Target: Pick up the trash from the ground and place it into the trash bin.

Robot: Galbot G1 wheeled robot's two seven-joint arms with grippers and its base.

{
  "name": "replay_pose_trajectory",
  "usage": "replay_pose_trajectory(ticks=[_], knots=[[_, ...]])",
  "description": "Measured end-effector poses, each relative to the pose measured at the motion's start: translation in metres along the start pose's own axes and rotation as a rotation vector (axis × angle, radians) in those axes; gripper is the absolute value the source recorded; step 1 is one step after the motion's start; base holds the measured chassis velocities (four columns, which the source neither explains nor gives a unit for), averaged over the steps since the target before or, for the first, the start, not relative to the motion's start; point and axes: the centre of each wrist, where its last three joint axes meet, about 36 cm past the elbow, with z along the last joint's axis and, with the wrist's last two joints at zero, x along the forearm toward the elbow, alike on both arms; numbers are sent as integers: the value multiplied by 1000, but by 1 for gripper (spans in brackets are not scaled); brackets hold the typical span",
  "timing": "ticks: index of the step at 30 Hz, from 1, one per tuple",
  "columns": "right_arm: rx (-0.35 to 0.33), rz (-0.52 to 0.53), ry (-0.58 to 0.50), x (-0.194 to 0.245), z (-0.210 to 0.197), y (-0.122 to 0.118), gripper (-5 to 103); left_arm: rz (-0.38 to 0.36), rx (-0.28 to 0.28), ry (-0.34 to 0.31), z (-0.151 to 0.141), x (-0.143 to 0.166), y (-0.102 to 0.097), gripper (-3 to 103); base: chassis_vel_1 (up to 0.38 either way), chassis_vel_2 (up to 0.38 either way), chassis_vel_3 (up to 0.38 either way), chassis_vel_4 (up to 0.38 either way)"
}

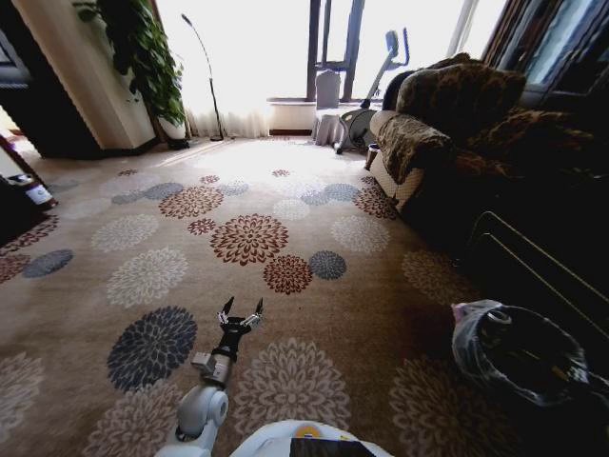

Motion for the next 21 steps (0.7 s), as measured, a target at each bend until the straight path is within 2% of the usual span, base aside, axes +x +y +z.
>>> replay_pose_trajectory(ticks=[10, 14, 18, 21], knots=[[-89, 78, 33, -4, 7, -6, 3, 0, 0, 0, 0, 0, 0, 100, 0, 0, 0, 0], [-89, 95, 51, -10, 10, -12, 3, 0, 0, 0, 0, 0, 0, 100, 0, 0, 0, 0], [-70, 128, 98, -24, 22, -29, 3, 0, 0, 0, 0, 0, 0, 100, 0, 0, 0, 0], [-65, 131, 113, -30, 26, -31, 3, 0, 0, 0, 0, 0, 0, 100, 0, 0, 0, 0]])
